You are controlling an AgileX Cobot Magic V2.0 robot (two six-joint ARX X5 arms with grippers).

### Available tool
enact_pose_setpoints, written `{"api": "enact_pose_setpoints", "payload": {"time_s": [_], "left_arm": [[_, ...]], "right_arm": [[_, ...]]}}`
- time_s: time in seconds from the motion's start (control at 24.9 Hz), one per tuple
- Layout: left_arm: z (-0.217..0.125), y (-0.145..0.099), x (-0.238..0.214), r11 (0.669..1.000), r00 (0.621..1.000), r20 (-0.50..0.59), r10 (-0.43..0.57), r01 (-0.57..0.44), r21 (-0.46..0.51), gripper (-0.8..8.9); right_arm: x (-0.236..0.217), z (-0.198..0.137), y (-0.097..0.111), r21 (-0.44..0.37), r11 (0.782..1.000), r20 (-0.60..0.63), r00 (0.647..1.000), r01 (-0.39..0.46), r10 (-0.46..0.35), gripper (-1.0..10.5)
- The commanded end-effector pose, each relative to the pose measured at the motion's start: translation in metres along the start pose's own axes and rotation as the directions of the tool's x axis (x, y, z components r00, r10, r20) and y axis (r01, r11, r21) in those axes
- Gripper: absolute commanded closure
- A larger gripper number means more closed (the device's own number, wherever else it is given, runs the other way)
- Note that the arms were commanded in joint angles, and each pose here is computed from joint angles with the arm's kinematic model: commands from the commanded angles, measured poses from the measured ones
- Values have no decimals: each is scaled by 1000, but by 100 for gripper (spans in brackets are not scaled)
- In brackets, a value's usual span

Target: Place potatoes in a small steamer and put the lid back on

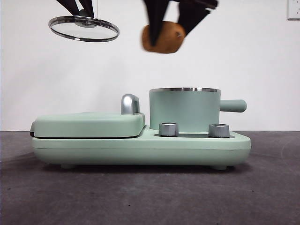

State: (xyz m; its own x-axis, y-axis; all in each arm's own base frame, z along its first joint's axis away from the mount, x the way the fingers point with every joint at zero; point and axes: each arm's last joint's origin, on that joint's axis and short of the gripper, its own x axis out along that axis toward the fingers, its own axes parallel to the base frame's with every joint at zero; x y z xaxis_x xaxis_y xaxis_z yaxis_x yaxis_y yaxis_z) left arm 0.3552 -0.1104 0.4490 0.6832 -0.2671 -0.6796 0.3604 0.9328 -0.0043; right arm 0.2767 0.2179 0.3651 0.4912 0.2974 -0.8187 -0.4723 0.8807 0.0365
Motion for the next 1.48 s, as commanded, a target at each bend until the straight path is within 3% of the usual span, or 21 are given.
{"api": "enact_pose_setpoints", "payload": {"time_s": [0.04, 0.36, 0.76, 0.92, 1.2, 1.48], "left_arm": [[8, -3, -14, 1000, 997, 73, -5, 4, 22, 799], [8, -6, -14, 1000, 997, 73, -13, 11, 29, 799], [8, -17, -13, 998, 997, 72, -37, 33, 51, 799], [8, -23, -13, 997, 996, 71, -48, 44, 60, 799], [8, -33, -13, 995, 995, 70, -71, 65, 80, 799], [8, -45, -14, 991, 993, 68, -96, 89, 102, 799]], "right_arm": [[9, 12, -19, 5, 1000, 3, 1000, 22, -22, 803], [56, 28, -67, 57, 998, -35, 999, 6, -4, 803], [117, 22, -79, 47, 999, -143, 990, 14, -7, 799], [119, 22, -79, 49, 999, -148, 989, -2, 10, 751], [110, 27, -84, 73, 997, -141, 990, 13, -2, 450], [45, 43, -90, 116, 993, -166, 986, 32, -12, 452]]}}
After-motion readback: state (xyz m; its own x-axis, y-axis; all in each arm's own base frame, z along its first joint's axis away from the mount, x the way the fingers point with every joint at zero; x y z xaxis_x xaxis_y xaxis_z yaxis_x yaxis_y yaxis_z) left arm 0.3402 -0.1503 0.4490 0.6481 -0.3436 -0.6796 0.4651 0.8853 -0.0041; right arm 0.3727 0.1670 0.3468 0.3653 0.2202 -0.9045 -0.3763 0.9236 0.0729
